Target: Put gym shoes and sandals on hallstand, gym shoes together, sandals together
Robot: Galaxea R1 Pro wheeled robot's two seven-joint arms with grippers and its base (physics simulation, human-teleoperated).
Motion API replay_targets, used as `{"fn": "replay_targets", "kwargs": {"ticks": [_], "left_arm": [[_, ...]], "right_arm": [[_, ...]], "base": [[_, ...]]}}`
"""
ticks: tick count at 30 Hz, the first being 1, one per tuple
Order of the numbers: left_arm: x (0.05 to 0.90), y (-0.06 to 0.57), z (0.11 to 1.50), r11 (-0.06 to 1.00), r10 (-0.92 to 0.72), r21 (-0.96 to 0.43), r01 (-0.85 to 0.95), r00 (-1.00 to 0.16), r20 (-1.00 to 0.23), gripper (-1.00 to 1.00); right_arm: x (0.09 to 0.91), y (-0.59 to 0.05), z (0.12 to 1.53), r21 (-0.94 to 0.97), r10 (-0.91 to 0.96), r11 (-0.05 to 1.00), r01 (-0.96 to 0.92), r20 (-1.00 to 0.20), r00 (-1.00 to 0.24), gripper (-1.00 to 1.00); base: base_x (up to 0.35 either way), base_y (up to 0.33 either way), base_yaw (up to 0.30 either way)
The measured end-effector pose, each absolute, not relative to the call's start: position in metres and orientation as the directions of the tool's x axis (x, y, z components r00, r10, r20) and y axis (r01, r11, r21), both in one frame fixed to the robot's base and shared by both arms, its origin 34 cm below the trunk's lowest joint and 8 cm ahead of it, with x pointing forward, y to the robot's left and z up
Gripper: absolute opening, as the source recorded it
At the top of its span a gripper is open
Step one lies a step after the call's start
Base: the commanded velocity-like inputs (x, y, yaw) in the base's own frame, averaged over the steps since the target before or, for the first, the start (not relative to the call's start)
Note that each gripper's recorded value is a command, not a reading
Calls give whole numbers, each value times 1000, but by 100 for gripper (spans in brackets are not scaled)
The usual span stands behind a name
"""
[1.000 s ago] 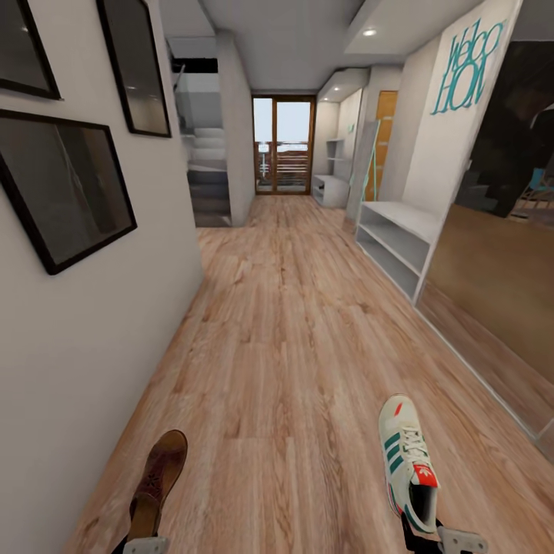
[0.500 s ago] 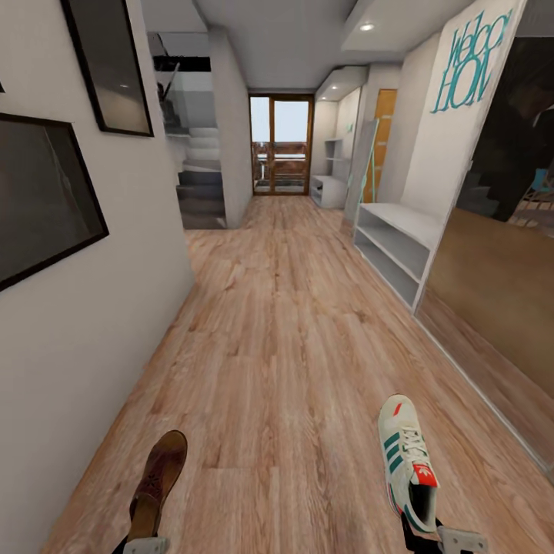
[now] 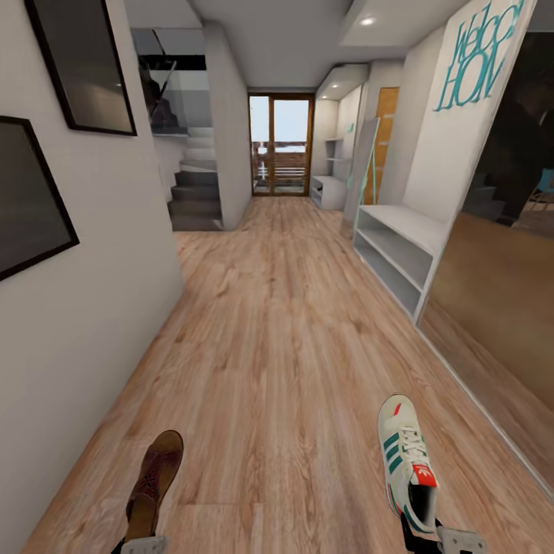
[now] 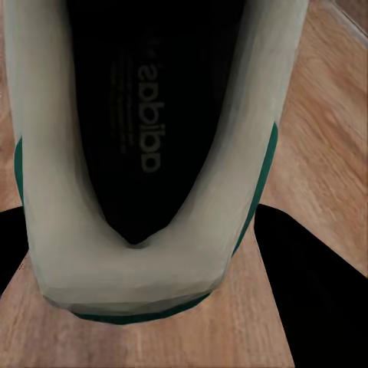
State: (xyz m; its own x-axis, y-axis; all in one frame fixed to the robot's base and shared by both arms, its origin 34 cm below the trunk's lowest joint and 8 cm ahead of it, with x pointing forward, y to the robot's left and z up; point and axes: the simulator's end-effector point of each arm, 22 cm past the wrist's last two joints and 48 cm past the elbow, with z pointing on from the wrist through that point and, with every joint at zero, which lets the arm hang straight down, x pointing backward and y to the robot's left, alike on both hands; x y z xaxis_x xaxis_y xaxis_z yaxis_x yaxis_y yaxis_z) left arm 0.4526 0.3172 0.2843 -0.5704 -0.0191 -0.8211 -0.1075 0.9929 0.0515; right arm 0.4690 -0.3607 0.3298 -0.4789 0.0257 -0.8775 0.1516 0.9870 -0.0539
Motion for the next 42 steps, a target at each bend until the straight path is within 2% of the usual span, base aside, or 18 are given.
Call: {"fn": "replay_targets", "kwargs": {"ticks": [11, 42], "left_arm": [[453, 317, 284, 993, -21, 51, -109, -570, -821, -100], [449, 317, 280, 993, -19, 52, -106, -581, -814, -100]], "right_arm": [[469, -360, 330, -53, 27, 987, 152, -877, -479, -100], [466, -363, 326, -55, 32, 985, 164, -873, -487, -100]], "base": [[324, -124, 216], [325, -119, 4]]}}
